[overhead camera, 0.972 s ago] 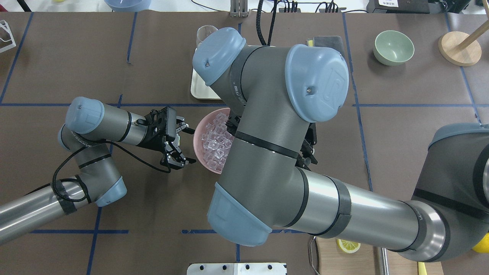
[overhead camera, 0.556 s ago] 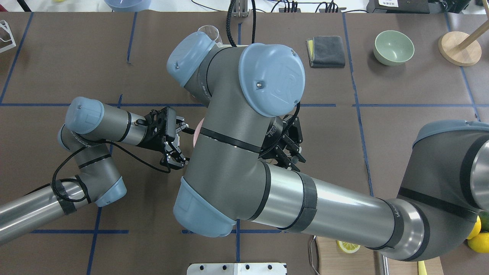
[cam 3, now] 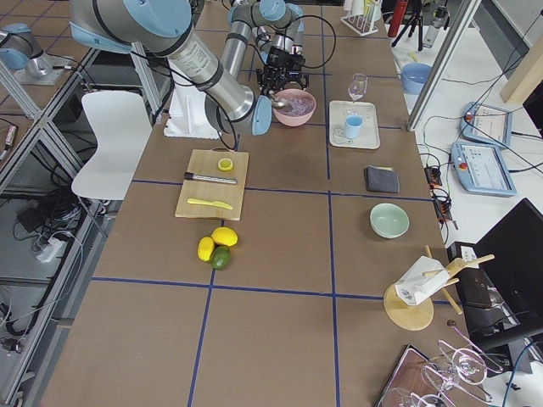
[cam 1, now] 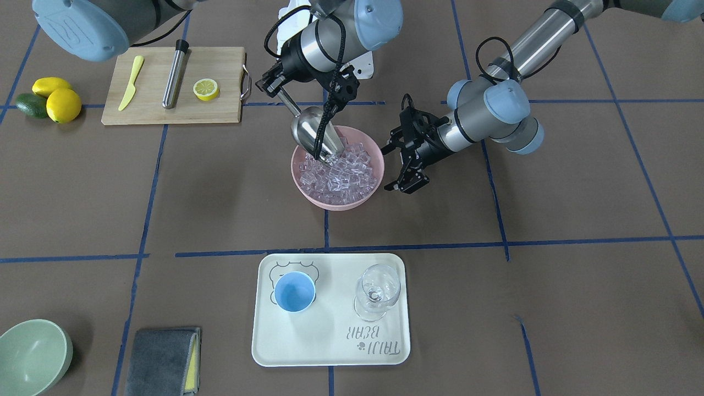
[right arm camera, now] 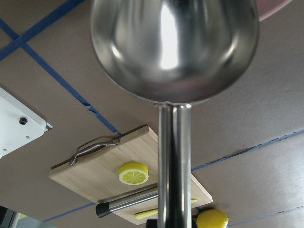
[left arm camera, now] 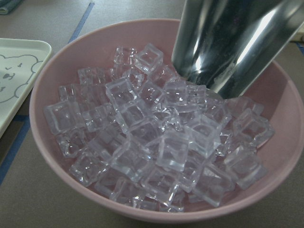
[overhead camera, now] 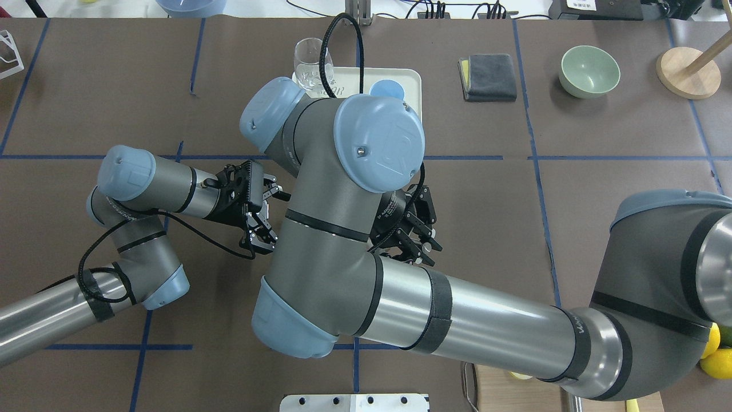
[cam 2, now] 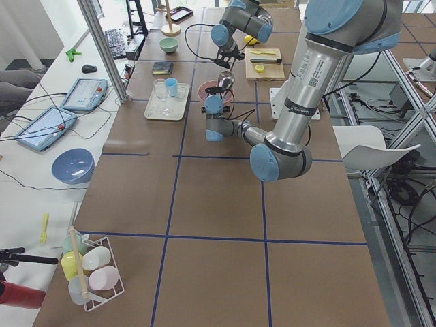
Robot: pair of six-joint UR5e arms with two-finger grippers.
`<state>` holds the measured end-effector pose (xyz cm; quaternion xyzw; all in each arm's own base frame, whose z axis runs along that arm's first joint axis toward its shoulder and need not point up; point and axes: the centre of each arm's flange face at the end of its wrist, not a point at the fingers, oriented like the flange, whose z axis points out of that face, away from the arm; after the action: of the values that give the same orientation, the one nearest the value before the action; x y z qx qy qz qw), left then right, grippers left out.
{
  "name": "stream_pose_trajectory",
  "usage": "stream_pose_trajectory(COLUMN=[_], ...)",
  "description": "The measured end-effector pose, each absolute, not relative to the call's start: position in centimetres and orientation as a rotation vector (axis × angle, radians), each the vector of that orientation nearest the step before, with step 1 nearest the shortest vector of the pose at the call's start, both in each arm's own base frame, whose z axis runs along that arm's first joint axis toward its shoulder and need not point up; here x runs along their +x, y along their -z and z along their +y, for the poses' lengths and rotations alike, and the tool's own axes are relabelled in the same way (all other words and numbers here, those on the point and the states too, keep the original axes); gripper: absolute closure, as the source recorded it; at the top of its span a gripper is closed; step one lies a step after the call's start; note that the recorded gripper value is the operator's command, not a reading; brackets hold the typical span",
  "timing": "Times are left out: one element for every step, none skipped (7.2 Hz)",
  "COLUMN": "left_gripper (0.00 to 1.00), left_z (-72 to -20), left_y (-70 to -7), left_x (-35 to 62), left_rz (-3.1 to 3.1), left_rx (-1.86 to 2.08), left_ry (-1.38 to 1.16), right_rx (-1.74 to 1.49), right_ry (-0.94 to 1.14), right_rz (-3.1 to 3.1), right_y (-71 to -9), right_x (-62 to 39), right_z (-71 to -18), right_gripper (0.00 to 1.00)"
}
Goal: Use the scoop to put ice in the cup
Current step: 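Dig the scoop into the ice cubes while the left gripper holds the bowl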
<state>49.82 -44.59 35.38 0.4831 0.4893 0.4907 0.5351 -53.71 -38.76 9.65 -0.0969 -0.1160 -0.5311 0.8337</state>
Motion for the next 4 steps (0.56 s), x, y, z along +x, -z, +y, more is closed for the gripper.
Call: stream_pose_trajectory(left_gripper=[0.0, 0.0, 0.0, 0.0], left_z=[-44.6, -44.5, -44.5, -44.5], left_y=[-35.4, -35.3, -35.3, -35.3], left_x=[49.8, 49.9, 49.9, 49.9], left_rz=[1.166, 1.167, 1.167, 1.167], left_rx=[1.151, 1.151, 1.152, 1.151], left_ry=[-1.17, -1.17, -1.17, -1.17], right_rx=[-0.182, -0.155, -0.129, -0.11], right_ry=[1.126, 1.126, 1.126, 1.127], right_rz=[-0.257, -0.271, -0.285, -0.296], right_y=[-10.4, -11.2, -12.0, -12.7], right_x=[-54.3, -54.8, -55.3, -55.6], right_z=[-39.1, -39.3, -39.6, -39.7], right_gripper=[1.0, 1.0, 1.0, 1.0])
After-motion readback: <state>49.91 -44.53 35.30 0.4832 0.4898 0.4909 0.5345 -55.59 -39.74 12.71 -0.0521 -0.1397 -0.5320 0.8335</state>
